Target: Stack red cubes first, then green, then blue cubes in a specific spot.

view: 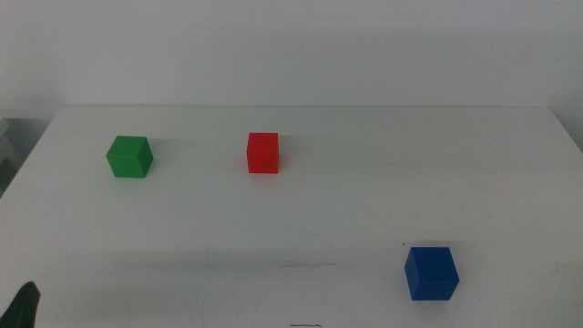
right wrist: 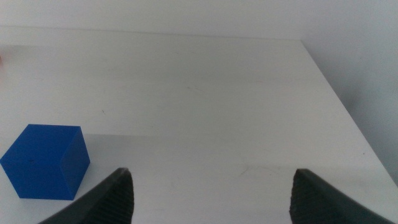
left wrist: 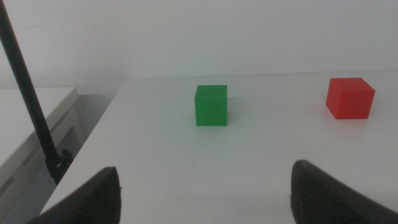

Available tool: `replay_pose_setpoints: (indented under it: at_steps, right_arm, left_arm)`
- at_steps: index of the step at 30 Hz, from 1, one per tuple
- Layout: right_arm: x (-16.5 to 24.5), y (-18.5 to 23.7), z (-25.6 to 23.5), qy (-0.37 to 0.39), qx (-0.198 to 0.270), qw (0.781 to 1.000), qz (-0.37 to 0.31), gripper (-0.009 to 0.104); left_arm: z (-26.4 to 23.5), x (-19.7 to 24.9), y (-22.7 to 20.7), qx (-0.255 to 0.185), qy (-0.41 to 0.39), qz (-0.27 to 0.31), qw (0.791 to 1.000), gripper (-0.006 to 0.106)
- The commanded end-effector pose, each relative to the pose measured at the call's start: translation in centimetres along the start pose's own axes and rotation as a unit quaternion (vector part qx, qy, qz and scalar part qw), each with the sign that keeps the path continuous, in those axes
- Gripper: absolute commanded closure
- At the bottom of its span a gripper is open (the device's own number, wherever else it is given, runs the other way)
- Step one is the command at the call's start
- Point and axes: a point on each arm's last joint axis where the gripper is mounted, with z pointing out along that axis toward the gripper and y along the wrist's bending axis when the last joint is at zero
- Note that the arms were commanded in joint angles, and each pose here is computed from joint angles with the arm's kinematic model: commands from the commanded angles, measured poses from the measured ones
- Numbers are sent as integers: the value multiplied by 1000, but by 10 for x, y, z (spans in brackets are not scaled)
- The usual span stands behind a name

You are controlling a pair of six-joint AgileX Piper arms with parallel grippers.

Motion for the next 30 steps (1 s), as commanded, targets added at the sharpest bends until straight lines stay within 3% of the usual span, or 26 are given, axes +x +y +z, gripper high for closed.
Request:
replay_pose_setpoints:
  at_steps: [1,4,14,30]
  right_arm:
    - [-13,-1,-4,-57,4,998,-7,31]
    - [-13,-1,-4,-57,4,998,-7,31]
    - [-13,-1,-4,-57,4,998,-7,31]
    - [-13,-1,-4,-57,4,998,-7,31]
  left_arm:
    - [-2,-12,1,-4,-56,-10,998,7]
    - [-4,-32,1,2,-46,-11,999,7]
    - [6,-108,-10,81,90,7,993,7]
    - [81,-180,-23,101,281,13,954,7]
